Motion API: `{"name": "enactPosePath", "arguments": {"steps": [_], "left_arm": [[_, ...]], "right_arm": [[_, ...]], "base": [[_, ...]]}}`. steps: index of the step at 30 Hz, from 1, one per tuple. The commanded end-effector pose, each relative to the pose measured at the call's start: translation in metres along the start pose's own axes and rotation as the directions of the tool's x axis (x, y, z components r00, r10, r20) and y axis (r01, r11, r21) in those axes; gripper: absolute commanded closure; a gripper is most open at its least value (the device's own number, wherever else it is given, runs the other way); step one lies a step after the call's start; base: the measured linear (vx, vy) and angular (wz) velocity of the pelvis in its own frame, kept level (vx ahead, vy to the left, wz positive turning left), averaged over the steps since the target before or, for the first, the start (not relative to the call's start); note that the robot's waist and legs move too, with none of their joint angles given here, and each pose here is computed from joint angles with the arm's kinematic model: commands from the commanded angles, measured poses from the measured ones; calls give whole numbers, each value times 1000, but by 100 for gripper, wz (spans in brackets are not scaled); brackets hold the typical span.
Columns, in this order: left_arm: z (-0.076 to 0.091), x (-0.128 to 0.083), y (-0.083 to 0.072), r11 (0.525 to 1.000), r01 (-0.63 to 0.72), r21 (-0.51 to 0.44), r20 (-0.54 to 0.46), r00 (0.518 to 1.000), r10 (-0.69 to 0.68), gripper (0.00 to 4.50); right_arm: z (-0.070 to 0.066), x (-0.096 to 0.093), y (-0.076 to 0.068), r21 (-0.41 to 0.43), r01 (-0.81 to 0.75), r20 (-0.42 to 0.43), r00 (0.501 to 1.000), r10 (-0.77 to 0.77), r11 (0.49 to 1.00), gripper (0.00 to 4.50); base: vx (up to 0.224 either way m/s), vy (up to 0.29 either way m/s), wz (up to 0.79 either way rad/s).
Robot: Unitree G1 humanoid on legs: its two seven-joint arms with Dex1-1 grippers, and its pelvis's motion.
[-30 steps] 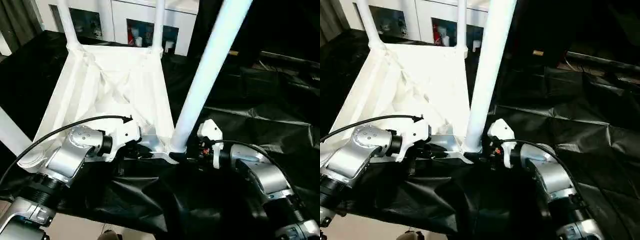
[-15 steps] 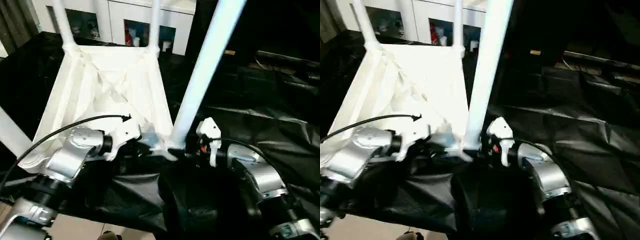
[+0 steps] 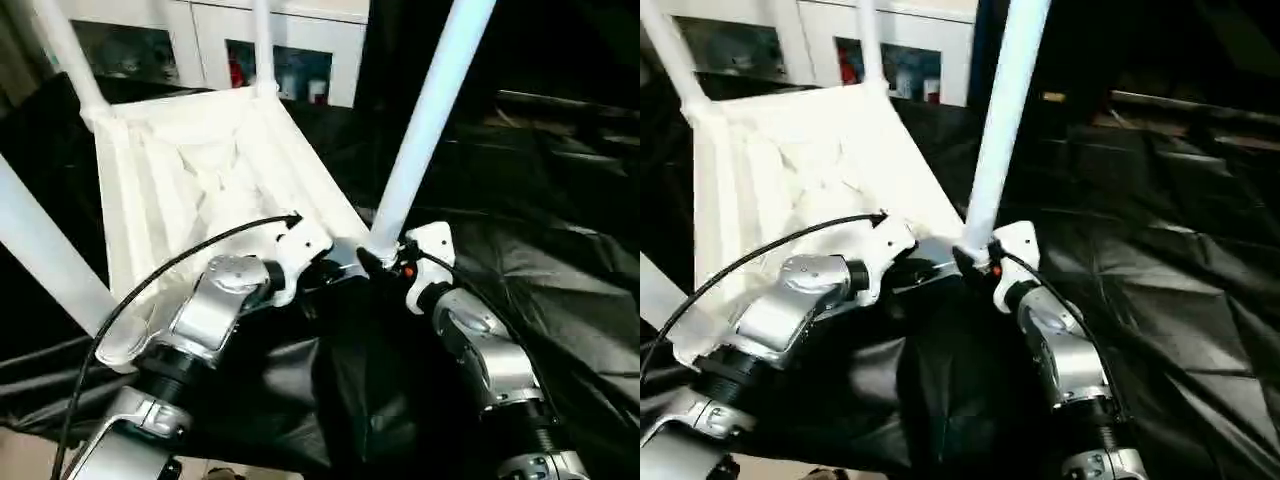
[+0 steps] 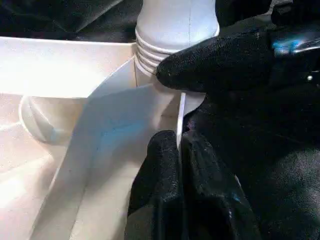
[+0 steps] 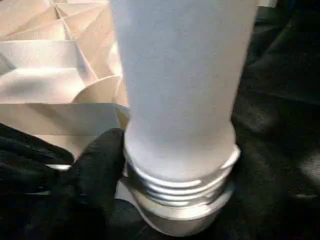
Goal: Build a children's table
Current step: Rotate leg to tighten
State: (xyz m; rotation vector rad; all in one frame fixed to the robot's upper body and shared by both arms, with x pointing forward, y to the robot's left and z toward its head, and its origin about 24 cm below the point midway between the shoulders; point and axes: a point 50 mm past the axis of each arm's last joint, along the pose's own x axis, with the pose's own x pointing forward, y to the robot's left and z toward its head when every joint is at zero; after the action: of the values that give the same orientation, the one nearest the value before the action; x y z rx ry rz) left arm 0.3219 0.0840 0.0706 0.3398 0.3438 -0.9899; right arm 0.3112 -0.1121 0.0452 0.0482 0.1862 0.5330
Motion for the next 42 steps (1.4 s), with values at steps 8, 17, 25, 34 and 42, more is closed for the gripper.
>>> {"name": "enactPosePath", "arguments": {"steps": [8,17,25,34,42], "left_arm": [[-20,-18,-13,980,197,10,-41,980,-196,450],[-29,-46,-13,929,367,40,-83,928,-363,450],[-27,-56,-11,905,423,48,-99,903,-418,450],[-27,-60,-9,901,432,42,-99,899,-427,450],[-29,-55,-4,951,310,16,-83,948,-307,450]], "right_arm": [[7,-17,15,-47,-493,-95,868,488,869,54],[17,-36,-2,-70,-645,-182,758,626,761,54],[18,-34,-2,-117,-724,-256,683,684,680,54],[17,-33,1,-102,-773,-273,627,729,626,118],[12,-33,-1,-79,-733,-232,673,703,676,179]], "base": [[0,0,0],[0,0,0],[0,0,0],[0,0,0],[0,0,0]]}}
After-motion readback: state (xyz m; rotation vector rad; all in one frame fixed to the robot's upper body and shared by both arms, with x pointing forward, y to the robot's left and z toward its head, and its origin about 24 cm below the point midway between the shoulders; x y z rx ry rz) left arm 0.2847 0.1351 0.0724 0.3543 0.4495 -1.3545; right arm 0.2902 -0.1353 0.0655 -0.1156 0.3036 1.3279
